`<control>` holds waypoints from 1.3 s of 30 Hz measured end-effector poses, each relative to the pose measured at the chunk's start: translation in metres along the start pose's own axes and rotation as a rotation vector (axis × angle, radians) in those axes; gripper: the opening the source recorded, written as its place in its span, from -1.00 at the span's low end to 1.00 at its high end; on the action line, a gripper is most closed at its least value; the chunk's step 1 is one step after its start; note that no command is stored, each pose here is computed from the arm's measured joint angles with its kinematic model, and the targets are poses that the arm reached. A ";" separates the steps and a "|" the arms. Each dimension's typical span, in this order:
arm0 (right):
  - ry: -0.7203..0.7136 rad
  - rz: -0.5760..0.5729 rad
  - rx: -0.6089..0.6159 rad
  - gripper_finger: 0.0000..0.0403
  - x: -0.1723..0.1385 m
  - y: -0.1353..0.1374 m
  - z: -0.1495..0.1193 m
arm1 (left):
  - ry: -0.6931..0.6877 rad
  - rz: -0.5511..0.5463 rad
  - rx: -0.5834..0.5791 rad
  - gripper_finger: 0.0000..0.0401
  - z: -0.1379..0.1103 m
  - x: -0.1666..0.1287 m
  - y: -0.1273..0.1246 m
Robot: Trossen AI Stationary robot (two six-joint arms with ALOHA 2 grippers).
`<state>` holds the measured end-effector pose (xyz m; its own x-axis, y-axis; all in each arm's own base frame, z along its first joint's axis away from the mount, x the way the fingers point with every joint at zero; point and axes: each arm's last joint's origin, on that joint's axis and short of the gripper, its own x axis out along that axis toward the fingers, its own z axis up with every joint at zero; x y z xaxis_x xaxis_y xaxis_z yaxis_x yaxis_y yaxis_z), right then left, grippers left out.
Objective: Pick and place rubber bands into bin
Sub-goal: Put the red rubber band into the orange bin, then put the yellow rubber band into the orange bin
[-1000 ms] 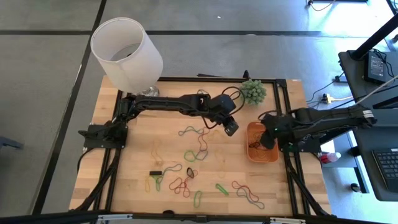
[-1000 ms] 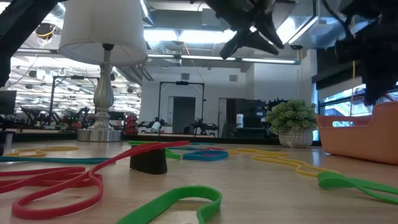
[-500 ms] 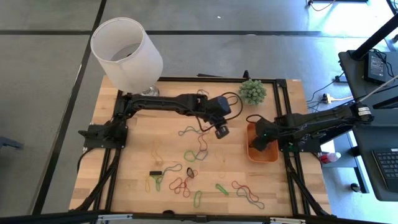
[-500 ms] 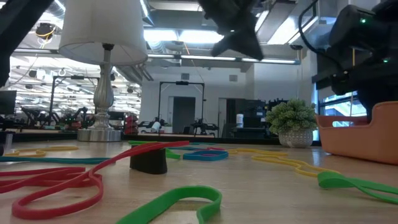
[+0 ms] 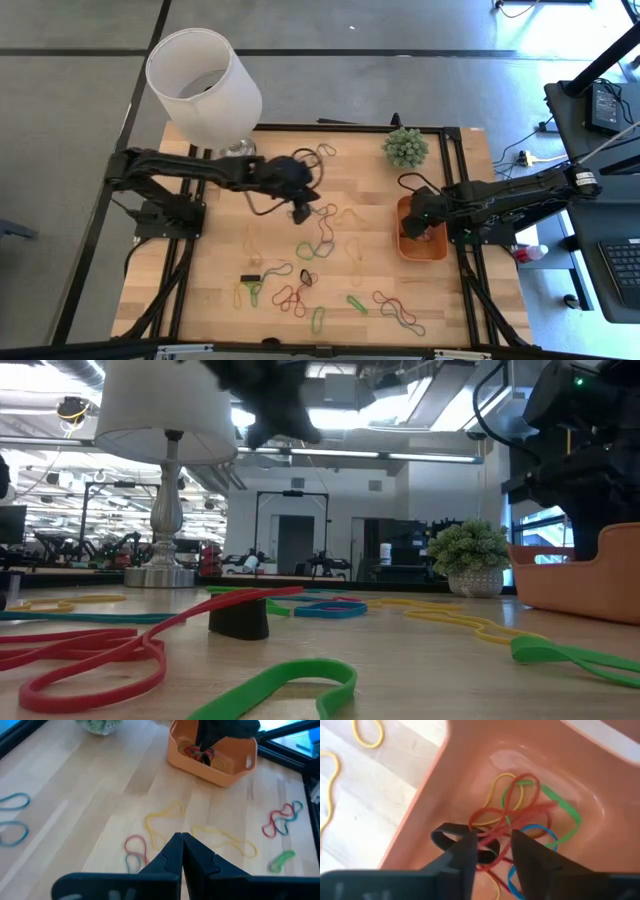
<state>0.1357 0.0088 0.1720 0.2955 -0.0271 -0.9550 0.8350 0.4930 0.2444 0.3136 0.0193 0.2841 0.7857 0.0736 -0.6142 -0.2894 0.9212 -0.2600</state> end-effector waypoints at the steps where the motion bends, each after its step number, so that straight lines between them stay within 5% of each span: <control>1: -0.001 0.000 0.022 -0.27 0.000 0.000 0.000 | -0.007 -0.009 0.000 -0.99 -0.005 -0.005 0.002; 7: 0.025 -0.002 0.089 -0.03 -0.005 0.002 0.000 | -0.028 -0.039 -0.003 -0.99 -0.027 -0.031 0.005; 16: 0.004 -0.068 0.072 -0.15 -0.053 0.012 0.009 | -0.035 -0.069 0.126 -0.99 -0.031 -0.039 -0.003; 29: -0.417 0.507 -0.539 -0.36 -0.080 0.086 0.029 | -0.048 -0.047 0.207 -0.99 -0.035 -0.039 -0.012; 34: -0.509 0.556 -0.782 -0.52 -0.064 0.121 0.024 | -0.052 -0.035 0.284 -0.99 -0.046 -0.042 -0.034; 39: -0.380 0.443 -0.811 -0.56 -0.037 0.154 0.026 | -0.078 -0.004 0.348 -0.99 -0.057 -0.047 -0.055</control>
<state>0.2656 0.0628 0.2494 0.7506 0.0964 -0.6537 0.0862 0.9666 0.2415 0.2610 -0.0564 0.2847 0.8300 0.0860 -0.5511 -0.0933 0.9955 0.0149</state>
